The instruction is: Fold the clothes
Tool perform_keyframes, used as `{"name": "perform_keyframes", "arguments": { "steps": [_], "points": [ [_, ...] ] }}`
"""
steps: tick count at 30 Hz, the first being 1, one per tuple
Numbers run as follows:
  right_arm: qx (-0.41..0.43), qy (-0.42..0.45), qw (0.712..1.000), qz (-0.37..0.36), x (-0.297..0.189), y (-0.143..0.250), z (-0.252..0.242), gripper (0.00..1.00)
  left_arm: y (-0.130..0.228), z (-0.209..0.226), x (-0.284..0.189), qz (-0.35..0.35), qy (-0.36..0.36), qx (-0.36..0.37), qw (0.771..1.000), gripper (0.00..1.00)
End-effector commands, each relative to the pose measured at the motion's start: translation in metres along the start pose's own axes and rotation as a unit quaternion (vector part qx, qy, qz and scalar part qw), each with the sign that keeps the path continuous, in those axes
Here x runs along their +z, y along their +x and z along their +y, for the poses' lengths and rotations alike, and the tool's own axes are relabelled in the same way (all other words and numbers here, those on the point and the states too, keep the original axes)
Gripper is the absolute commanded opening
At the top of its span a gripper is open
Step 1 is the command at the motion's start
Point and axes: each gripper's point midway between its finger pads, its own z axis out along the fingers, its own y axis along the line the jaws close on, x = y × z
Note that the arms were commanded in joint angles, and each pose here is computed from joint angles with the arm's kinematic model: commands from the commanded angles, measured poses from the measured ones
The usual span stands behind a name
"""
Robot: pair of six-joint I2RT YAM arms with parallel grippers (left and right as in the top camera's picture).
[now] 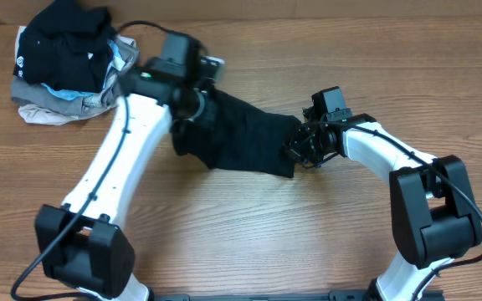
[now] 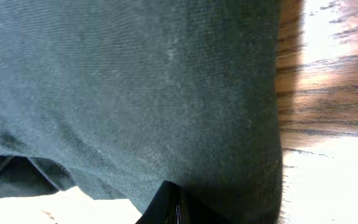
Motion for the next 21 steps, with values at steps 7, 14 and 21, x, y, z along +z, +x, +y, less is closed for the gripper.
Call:
{"name": "perform_keyframes", "arguments": {
  "steps": [7, 14, 21],
  "points": [
    [-0.010, -0.035, 0.999, -0.015, -0.011, -0.013, 0.017, 0.04, -0.003, -0.058, 0.049, 0.015, 0.002, 0.061, 0.998, 0.04],
    [-0.034, -0.116, 0.985, -0.126, -0.124, -0.057, 0.069, 0.04, 0.009, -0.066, 0.081, 0.047, 0.007, 0.062, 0.997, 0.04],
    [-0.042, -0.164, 0.954, -0.248, -0.253, -0.078, 0.074, 0.05, 0.003, -0.078, 0.086, 0.034, 0.025, 0.070, 0.997, 0.04]
  ]
}}
